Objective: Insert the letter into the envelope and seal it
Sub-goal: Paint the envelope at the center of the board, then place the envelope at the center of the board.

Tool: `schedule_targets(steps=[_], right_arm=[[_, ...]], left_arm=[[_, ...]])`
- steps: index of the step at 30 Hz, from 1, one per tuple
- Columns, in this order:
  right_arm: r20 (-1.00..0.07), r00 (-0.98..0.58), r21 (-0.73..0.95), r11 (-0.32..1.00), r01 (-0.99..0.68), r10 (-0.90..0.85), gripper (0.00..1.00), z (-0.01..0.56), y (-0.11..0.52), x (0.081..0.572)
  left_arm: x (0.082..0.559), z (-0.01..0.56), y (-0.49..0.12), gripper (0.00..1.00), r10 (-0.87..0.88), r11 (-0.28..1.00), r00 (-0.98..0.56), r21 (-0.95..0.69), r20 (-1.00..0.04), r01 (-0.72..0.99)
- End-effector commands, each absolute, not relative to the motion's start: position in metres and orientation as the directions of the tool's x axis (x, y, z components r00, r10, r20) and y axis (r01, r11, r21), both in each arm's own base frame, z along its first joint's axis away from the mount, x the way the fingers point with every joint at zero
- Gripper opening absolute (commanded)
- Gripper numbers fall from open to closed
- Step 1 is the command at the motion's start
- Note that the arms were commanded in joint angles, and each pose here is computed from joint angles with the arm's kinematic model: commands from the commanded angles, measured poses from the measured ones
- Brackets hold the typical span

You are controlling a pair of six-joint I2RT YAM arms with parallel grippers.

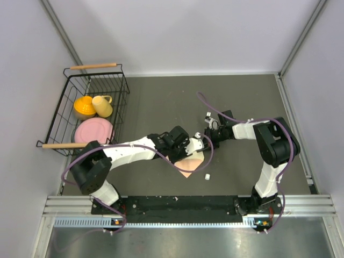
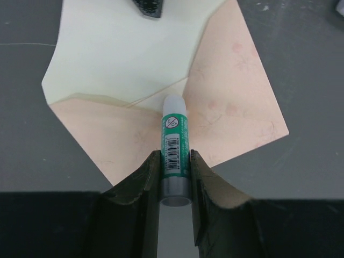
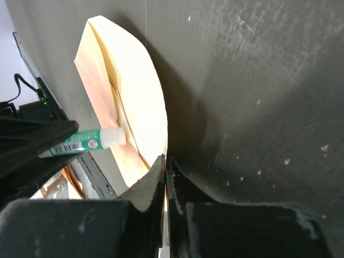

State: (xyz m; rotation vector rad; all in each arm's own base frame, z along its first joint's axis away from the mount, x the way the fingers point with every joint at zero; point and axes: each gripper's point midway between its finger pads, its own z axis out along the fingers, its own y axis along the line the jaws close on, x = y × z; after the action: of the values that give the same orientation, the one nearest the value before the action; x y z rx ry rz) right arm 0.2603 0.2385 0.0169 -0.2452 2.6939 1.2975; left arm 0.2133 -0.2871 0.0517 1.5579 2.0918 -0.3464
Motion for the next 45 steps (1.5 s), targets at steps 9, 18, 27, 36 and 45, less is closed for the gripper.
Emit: schedule_targets(steps=[9,18,27,36,45], right_arm=[[-0.257,-0.963,0.751,0.61,-0.253,-0.083,0.0,0.029,0.237,0.27],[-0.274,-0.958,0.749,0.607,-0.266,-0.082,0.0,0.034,0.238,0.272],[-0.281,-0.956,0.751,0.601,-0.273,-0.083,0.0,0.038,0.239,0.272],[-0.279,-0.956,0.754,0.597,-0.274,-0.086,0.0,0.038,0.239,0.27],[-0.278,-0.956,0.756,0.594,-0.276,-0.091,0.0,0.037,0.238,0.267]], left_arm=[[0.199,0.04,-0.28,0.0,0.847,0.312,-0.265,0.028,-0.46,0.95],[0.216,0.094,-0.273,0.0,0.801,0.354,-0.228,0.13,-0.554,0.926],[0.205,0.077,-0.266,0.0,0.842,0.309,-0.227,0.094,-0.489,0.946],[0.195,0.038,-0.257,0.0,0.889,0.28,-0.242,0.045,-0.388,0.959],[0.209,0.029,-0.268,0.0,0.895,0.292,-0.251,0.06,-0.369,0.954]])
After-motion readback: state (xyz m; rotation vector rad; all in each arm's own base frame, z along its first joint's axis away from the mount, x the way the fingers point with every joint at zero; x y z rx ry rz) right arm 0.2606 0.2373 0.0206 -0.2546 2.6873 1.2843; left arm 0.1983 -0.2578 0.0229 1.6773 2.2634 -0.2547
